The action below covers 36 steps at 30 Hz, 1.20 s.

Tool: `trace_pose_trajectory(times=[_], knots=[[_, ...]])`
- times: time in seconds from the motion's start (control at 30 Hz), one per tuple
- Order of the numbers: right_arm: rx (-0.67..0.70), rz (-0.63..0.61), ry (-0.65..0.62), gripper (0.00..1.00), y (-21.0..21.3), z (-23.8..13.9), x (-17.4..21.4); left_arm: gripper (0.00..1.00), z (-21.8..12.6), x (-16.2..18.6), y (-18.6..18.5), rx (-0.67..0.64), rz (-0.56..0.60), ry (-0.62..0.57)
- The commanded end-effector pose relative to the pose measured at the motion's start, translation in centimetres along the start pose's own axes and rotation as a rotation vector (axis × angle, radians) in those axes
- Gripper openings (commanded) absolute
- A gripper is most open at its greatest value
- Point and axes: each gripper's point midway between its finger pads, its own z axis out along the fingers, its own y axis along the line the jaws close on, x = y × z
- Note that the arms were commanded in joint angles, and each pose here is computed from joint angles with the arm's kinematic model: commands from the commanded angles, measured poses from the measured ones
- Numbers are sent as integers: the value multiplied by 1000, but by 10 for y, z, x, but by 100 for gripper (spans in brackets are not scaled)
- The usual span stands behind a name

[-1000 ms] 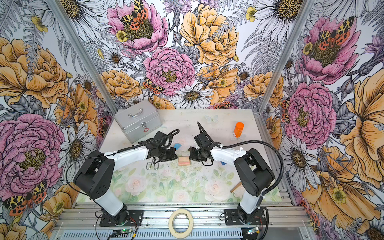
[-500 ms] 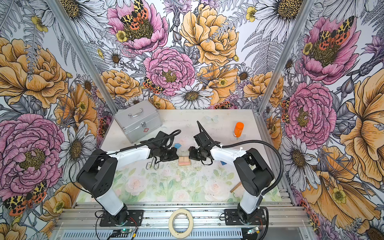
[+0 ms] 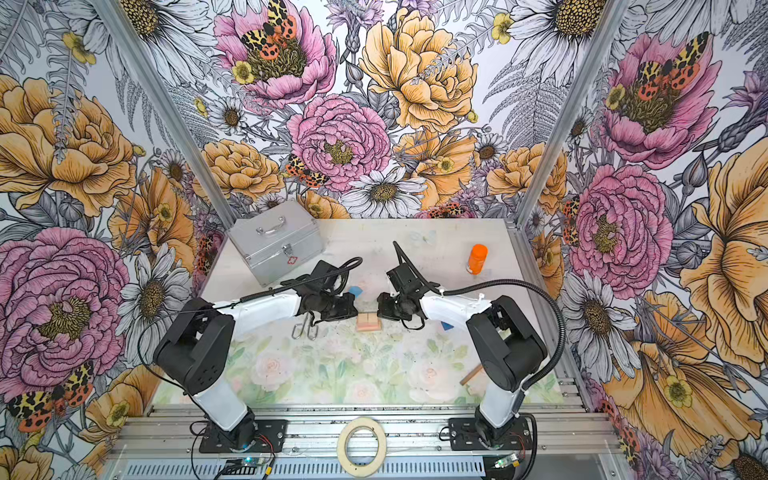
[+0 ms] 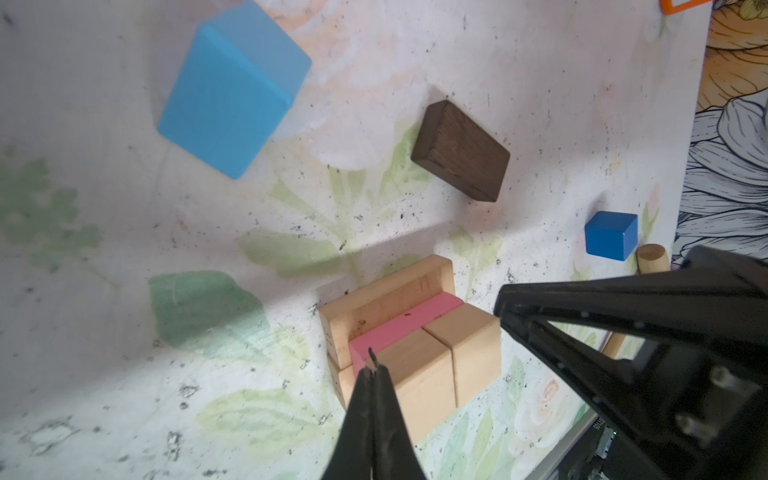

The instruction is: Build the wood block tower

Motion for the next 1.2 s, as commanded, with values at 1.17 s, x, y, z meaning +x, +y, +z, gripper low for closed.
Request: trace_pose_trajectory(times=[1.17], knots=[[8,22,-36,0,4,-5,-2,0,-9,-1,-11,37,1,-16]])
